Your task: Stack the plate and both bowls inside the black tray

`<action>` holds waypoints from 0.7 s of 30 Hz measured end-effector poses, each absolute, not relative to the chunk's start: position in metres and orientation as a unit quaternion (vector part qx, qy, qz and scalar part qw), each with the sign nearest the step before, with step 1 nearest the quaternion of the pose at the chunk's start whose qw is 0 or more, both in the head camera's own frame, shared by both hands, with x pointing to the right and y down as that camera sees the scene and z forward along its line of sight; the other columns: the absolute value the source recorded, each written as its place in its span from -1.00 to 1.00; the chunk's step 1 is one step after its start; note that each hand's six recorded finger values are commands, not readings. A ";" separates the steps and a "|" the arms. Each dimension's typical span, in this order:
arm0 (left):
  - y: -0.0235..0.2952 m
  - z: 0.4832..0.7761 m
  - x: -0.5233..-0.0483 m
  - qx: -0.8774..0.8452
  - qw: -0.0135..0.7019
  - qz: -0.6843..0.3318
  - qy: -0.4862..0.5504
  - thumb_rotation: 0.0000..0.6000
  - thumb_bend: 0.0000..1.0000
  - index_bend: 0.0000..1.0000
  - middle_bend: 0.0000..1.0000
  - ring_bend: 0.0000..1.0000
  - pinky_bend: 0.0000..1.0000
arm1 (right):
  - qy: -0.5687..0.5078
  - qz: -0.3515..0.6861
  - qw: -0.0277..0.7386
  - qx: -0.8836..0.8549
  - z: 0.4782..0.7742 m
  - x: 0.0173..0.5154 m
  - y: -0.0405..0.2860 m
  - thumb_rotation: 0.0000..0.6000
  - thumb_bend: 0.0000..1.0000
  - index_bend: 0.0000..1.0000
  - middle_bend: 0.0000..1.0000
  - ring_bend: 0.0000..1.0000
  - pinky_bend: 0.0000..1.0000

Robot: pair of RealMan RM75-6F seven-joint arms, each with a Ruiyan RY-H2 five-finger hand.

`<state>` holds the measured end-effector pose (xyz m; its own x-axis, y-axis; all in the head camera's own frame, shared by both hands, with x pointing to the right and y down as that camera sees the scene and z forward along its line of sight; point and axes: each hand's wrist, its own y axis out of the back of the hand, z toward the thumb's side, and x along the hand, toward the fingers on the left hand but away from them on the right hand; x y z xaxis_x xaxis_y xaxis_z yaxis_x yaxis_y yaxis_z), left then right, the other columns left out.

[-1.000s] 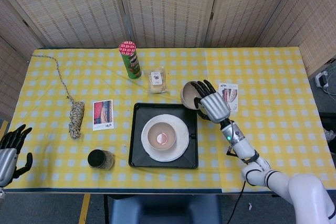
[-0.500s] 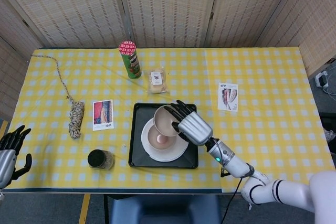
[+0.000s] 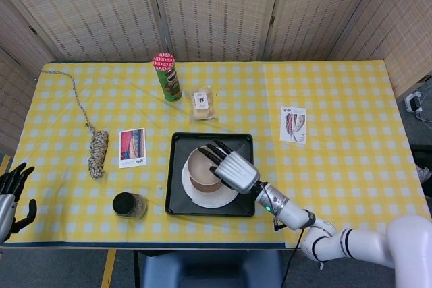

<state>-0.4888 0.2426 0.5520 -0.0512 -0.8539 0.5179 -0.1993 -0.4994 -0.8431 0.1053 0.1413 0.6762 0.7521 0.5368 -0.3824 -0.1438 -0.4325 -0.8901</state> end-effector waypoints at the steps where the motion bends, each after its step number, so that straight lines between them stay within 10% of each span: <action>1: 0.243 0.552 -0.488 -0.631 0.277 -0.592 0.417 1.00 0.31 -1.00 -1.00 -1.00 -1.00 | -0.125 0.328 0.516 -0.781 0.677 0.105 0.142 1.00 -0.14 0.39 -0.88 -1.00 -1.00; 21: 0.244 0.548 -0.486 -0.634 0.281 -0.586 0.419 1.00 0.31 -1.00 -1.00 -1.00 -1.00 | -0.103 0.337 0.516 -0.781 0.693 0.103 0.153 1.00 -0.14 0.39 -0.88 -1.00 -1.00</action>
